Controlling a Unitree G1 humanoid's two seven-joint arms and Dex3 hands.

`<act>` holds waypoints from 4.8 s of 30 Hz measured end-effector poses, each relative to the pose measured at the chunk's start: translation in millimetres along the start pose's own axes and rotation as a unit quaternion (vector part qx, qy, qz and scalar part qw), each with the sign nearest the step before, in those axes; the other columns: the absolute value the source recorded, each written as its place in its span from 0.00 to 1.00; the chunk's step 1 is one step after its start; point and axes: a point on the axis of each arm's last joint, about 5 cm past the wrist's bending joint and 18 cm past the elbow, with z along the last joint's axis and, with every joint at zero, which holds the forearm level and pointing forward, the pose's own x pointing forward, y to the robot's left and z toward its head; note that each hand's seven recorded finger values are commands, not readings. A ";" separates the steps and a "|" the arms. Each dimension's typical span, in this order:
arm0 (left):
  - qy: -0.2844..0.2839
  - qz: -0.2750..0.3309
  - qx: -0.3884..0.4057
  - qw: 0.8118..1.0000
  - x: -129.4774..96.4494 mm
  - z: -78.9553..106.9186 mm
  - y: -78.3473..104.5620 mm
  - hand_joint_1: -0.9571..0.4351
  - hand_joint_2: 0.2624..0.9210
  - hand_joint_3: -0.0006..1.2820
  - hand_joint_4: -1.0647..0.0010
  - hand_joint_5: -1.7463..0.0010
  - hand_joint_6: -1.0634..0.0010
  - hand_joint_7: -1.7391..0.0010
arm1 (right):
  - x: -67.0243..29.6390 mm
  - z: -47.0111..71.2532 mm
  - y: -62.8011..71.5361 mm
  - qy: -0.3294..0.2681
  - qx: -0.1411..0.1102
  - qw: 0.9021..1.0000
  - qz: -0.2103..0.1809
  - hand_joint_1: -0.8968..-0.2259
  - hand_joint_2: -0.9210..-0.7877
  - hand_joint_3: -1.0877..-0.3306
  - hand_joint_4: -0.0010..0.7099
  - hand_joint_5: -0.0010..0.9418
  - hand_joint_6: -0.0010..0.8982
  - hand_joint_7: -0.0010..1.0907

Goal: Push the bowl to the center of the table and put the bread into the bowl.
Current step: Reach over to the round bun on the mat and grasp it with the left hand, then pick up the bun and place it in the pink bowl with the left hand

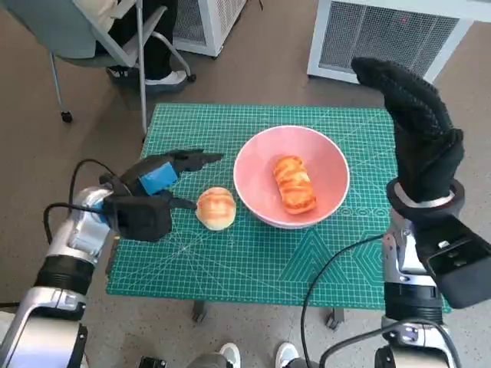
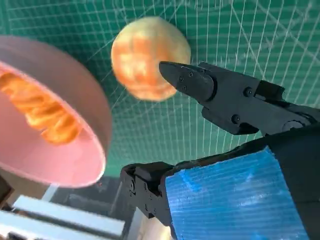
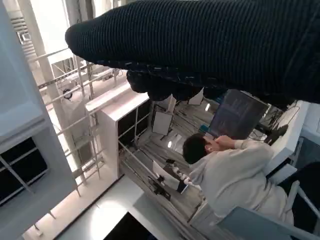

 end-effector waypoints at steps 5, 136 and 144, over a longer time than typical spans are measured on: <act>0.013 -0.014 -0.007 1.000 2.0 -3.1 -7.2 0.50 0.90 0.01 0.71 1.00 0.64 1.00 | 0.0 0.0 0.1 0.000 0.000 1.000 0.000 0.43 0.00 0.50 0.45 0.00 0.06 0.57; -0.112 -0.086 0.010 0.990 66.5 119.3 68.3 0.42 1.00 0.08 1.00 1.00 0.83 0.98 | 2.0 2.9 0.6 -0.008 -0.019 0.999 -0.027 0.45 0.00 0.50 0.45 0.00 0.05 0.57; -0.206 0.037 -0.062 0.976 56.7 112.2 69.4 0.43 1.00 0.11 0.85 0.97 0.68 0.94 | 3.4 3.9 0.4 -0.007 -0.019 0.999 -0.030 0.45 0.00 0.50 0.45 0.00 0.05 0.57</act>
